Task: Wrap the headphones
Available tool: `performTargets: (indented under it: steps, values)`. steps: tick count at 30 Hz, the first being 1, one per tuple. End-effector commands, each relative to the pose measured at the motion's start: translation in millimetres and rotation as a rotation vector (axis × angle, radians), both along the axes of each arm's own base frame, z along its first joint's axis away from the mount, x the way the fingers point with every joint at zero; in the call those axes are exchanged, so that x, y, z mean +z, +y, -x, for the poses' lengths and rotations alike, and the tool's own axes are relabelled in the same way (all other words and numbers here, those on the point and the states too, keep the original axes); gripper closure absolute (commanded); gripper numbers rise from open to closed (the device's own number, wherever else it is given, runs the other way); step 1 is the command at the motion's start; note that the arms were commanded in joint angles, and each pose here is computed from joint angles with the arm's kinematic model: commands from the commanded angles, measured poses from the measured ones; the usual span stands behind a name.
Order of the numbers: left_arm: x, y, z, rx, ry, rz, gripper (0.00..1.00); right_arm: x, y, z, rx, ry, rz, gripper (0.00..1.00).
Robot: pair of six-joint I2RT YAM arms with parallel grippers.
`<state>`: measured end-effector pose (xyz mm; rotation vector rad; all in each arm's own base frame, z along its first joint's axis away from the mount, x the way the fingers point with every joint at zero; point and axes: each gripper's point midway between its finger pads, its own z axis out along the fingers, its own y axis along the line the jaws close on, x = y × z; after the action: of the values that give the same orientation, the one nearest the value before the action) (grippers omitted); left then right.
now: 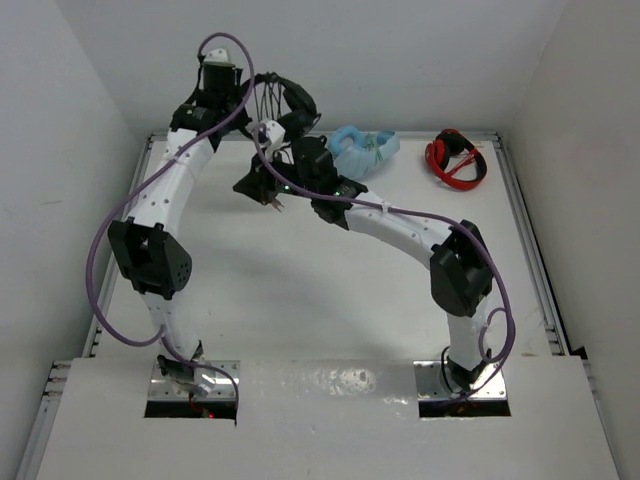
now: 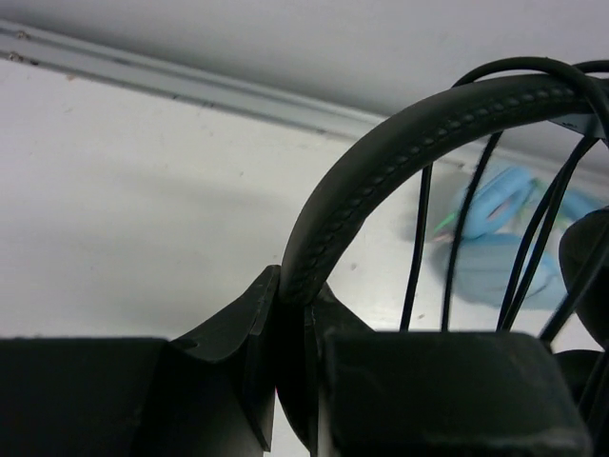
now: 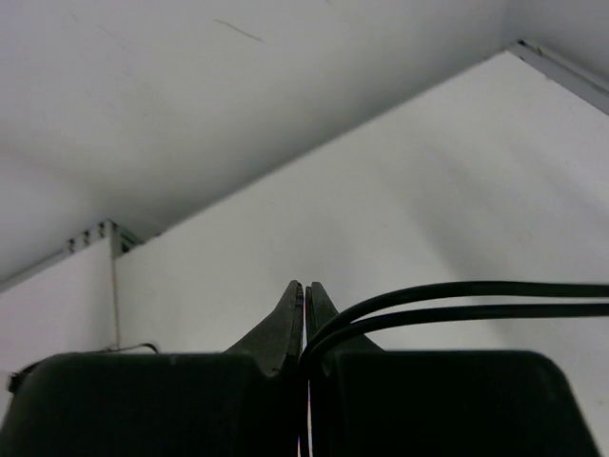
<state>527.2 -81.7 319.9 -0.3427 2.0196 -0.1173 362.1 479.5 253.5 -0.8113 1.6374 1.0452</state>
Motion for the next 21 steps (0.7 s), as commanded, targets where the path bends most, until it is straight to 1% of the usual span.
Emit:
performTargets:
  steps: [1, 3, 4, 5, 6, 7, 8, 9, 10, 11, 12, 14, 15, 17, 18, 20, 21]
  values:
    - [3.4, -0.6, -9.2, 0.002, -0.069, -0.115, 1.00, 56.9, 6.6, 18.7, 0.094, 0.000, -0.103, 1.00]
    - [-4.8, -4.9, -9.1, -0.024, -0.058, -0.122, 1.00, 60.5, 8.9, 20.3, 0.102, 0.029, -0.116, 1.00]
    - [-12.3, -10.6, -7.1, -0.057, -0.044, -0.144, 1.00, 73.7, 11.0, 20.9, 0.111, 0.037, -0.127, 1.00]
    - [-15.9, -12.0, -6.5, -0.072, -0.038, -0.161, 1.00, 66.1, 10.6, 21.9, 0.112, 0.059, -0.106, 1.00]
    - [-21.0, -13.0, -5.4, -0.086, -0.028, -0.184, 1.00, 81.0, 10.5, 21.4, 0.112, 0.052, -0.121, 1.00]
    - [-32.2, -13.1, -4.0, -0.105, -0.007, -0.216, 1.00, 88.1, 5.6, 17.0, 0.098, 0.056, -0.121, 1.00]
    - [-37.8, -12.6, -2.1, -0.140, 0.007, -0.275, 1.00, 85.9, -0.8, 14.8, 0.084, 0.095, -0.095, 1.00]
    - [-44.4, -12.0, -0.7, -0.153, 0.021, -0.304, 1.00, 104.9, -7.0, 8.6, 0.062, 0.095, -0.107, 1.00]
    - [-50.0, -9.7, 0.1, -0.164, 0.032, -0.334, 1.00, 107.9, -21.1, -5.6, 0.024, 0.111, -0.091, 1.00]
    - [-64.1, -6.7, 3.7, -0.195, 0.066, -0.392, 1.00, 88.9, -31.9, -9.3, 0.000, 0.183, -0.013, 1.00]
    - [-68.4, -5.5, 4.9, -0.205, 0.072, -0.411, 1.00, 103.9, -49.5, -26.9, -0.052, 0.137, 0.002, 1.00]
    - [-80.0, -9.8, 11.0, -0.277, 0.092, -0.438, 1.00, 82.6, -74.0, -37.5, -0.127, 0.157, 0.119, 1.00]
    - [-84.0, -14.4, 13.2, -0.315, 0.098, -0.442, 1.00, 76.3, -92.2, -53.1, -0.200, 0.110, 0.178, 1.00]
    - [-90.0, -27.0, 19.0, -0.405, 0.103, -0.442, 1.00, 61.7, -113.8, -62.9, -0.245, 0.046, 0.291, 1.00]
    - [-92.1, -34.8, 22.6, -0.450, 0.105, -0.433, 1.00, 57.2, -129.7, -73.1, -0.317, 0.012, 0.345, 1.00]
    - [-95.1, -44.2, 26.7, -0.514, 0.110, -0.455, 1.00, 53.3, -148.6, -80.9, -0.361, -0.072, 0.445, 1.00]
    - [-98.3, -49.9, 31.0, -0.550, 0.120, -0.455, 1.00, 54.8, -155.6, -84.8, -0.388, -0.096, 0.468, 1.00]
